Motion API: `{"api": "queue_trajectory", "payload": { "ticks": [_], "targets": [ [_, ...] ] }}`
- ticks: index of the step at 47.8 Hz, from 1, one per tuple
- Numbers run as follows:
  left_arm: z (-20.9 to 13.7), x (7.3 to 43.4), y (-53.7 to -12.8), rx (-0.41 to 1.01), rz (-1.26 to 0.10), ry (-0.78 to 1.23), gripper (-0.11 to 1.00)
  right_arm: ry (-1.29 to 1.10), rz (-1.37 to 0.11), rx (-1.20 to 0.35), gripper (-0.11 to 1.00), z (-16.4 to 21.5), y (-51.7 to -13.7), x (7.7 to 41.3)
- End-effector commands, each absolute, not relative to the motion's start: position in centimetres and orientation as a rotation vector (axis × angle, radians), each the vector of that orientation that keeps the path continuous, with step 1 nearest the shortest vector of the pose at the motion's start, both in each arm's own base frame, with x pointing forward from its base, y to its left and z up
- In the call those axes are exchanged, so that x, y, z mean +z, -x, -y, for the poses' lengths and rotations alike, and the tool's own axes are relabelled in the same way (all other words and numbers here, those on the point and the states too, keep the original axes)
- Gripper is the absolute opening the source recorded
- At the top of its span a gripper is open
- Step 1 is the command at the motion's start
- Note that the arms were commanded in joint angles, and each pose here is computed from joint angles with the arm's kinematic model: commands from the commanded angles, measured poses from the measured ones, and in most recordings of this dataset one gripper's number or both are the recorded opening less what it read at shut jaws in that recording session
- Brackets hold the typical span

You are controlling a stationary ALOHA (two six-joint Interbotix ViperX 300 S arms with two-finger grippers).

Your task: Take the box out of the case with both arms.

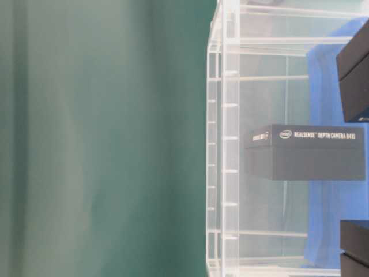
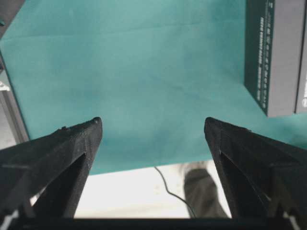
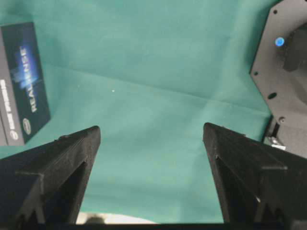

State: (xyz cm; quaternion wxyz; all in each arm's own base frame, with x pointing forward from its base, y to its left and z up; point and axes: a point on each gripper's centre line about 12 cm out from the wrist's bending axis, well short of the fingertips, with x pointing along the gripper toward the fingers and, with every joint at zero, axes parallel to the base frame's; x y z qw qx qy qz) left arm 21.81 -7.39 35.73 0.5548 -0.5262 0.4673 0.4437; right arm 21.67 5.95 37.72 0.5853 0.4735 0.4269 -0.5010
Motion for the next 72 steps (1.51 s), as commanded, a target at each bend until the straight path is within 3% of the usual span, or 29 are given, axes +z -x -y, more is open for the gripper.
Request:
{"api": "queue_trajectory", "payload": {
  "ticks": [1, 14, 47, 72],
  "targets": [
    [7.4, 36.4, -21.9, 1.033, -1.091, 1.258, 0.91, -1.11, -0.985, -1.155, 0.84, -6.0, -21.7, 38.1],
    [5.0, 36.4, -21.6, 1.081, -1.073, 1.253, 0.91, -1.108, -0.944, -1.189, 0.84, -3.9, -21.6, 38.2],
    [-4.3, 36.4, -21.4, 1.136, -1.065, 1.18, 0.91, -1.057, -0.911, -1.226, 0.84, 6.7, -21.2, 37.7],
    [-5.6, 36.4, -21.7, 1.133, -1.052, 1.174, 0.91, -1.06, -0.923, -1.226, 0.84, 7.8, -21.7, 37.2]
  ]
}}
